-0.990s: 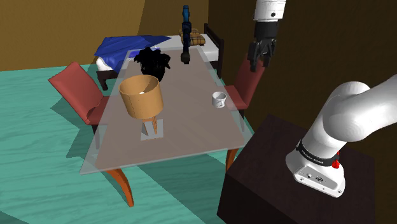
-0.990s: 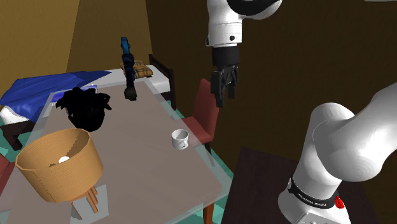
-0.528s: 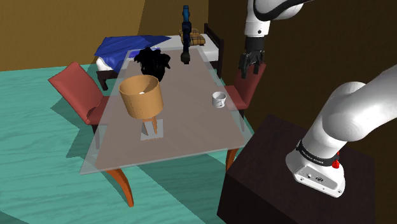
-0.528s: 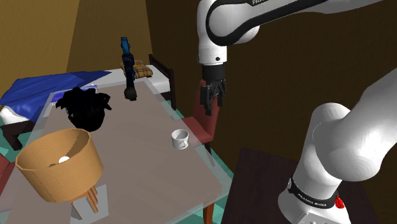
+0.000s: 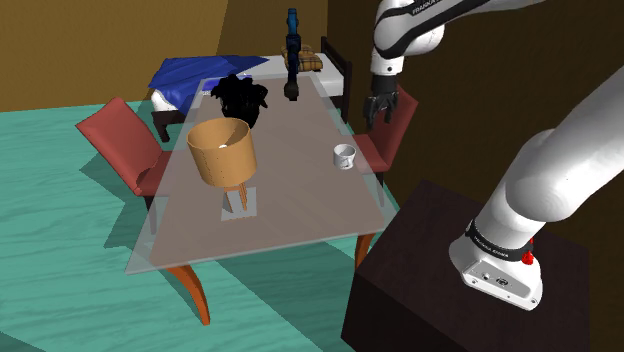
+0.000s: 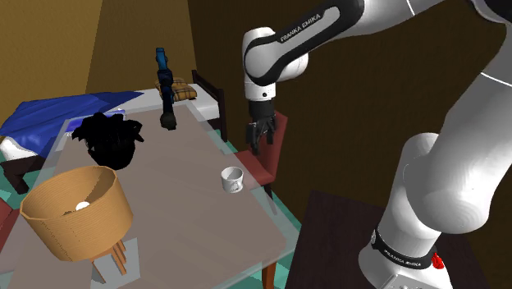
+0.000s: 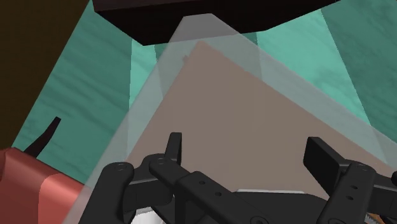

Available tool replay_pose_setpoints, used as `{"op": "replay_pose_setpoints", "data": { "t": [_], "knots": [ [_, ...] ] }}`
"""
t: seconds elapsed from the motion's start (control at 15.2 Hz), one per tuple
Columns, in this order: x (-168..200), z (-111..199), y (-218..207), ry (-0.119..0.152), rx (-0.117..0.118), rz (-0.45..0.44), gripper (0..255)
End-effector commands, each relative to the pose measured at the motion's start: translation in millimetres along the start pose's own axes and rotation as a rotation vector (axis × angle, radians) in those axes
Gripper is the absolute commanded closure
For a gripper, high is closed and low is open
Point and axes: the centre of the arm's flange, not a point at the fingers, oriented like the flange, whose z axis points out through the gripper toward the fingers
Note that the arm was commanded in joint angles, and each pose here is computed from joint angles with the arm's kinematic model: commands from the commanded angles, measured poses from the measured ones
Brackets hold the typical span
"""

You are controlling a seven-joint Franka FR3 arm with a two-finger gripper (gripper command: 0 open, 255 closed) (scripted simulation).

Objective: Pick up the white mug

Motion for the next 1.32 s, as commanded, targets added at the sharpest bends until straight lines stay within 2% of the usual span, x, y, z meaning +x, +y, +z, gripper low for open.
{"op": "replay_pose_setpoints", "data": {
  "t": [0.0, 1.25],
  "knots": [
    [17, 20, 15, 0.004, -0.004, 0.0, 0],
    [188, 149, 135, 0.038, -0.024, 0.003, 0]
  ]
}}
